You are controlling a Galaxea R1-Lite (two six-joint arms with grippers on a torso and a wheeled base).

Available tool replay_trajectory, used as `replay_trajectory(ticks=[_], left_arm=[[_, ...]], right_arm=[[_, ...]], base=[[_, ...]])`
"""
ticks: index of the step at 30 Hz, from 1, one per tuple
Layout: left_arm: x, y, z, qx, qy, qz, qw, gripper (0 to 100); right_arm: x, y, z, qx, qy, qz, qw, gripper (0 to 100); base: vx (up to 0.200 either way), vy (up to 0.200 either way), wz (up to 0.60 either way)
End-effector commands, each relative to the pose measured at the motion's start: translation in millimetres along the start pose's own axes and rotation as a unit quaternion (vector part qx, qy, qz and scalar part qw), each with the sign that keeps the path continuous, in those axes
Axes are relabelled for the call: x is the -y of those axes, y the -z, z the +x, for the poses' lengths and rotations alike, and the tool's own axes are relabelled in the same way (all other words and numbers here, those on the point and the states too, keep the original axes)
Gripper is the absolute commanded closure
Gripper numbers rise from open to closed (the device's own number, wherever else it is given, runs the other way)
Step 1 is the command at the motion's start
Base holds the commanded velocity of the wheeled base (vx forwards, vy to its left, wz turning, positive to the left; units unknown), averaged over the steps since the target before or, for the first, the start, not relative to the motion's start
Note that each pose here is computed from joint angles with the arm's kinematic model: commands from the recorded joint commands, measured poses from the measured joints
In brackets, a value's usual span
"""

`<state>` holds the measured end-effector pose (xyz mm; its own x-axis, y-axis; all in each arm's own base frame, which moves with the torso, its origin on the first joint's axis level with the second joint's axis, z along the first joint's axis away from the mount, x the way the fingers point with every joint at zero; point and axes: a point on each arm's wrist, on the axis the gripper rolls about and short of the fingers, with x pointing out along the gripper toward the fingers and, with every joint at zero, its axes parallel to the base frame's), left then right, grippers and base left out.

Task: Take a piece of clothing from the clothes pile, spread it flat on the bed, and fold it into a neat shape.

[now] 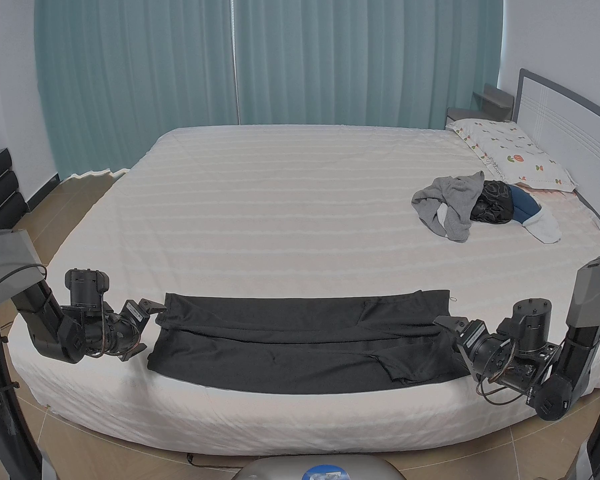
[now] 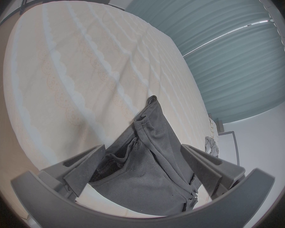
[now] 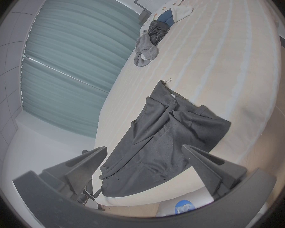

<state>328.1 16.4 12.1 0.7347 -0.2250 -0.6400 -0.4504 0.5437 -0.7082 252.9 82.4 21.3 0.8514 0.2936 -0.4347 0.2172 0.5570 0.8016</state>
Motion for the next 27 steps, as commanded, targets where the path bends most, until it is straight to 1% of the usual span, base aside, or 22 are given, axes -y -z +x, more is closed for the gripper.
replay_trajectory(ticks=[1, 3, 4, 7, 14, 16, 22, 27], left_arm=[[0, 0, 0, 0.0, 0.0, 0.0, 1.0, 0], [0, 0, 0, 0.001, 0.0, 0.0, 1.0, 0], [0, 0, 1, 0.0, 0.0, 0.0, 1.0, 0], [0, 0, 1, 0.0, 0.0, 0.0, 1.0, 0], [1, -1, 0, 0.001, 0.001, 0.0, 1.0, 0], [1, -1, 0, 0.002, 0.002, 0.0, 1.0, 0], [2, -2, -2, 0.004, 0.004, 0.001, 1.0, 0], [3, -3, -3, 0.007, 0.006, 0.001, 1.0, 0]], right_arm=[[18, 15, 28, -0.019, 0.024, -0.004, 0.9995, 0], [20, 16, 30, -0.019, 0.025, -0.004, 0.9995, 0], [29, 21, 35, -0.02, 0.032, -0.008, 0.9993, 0], [38, 22, 37, -0.022, 0.047, -0.012, 0.9986, 0], [40, 17, 26, -0.007, 0.063, -0.024, 0.9977, 0], [37, 15, 21, -0.002, 0.059, -0.029, 0.9978, 0], [22, -1, 5, 0.029, 0.028, -0.023, 0.9989, 0], [18, -17, -2, 0.059, 0.018, -0.012, 0.998, 0]], base=[[0.0, 0.0, 0.0], [0.0, 0.0, 0.0], [0.0, 0.0, 0.0], [0.0, 0.0, 0.0], [0.0, 0.0, 0.0], [0.0, 0.0, 0.0], [0.0, 0.0, 0.0], [0.0, 0.0, 0.0]])
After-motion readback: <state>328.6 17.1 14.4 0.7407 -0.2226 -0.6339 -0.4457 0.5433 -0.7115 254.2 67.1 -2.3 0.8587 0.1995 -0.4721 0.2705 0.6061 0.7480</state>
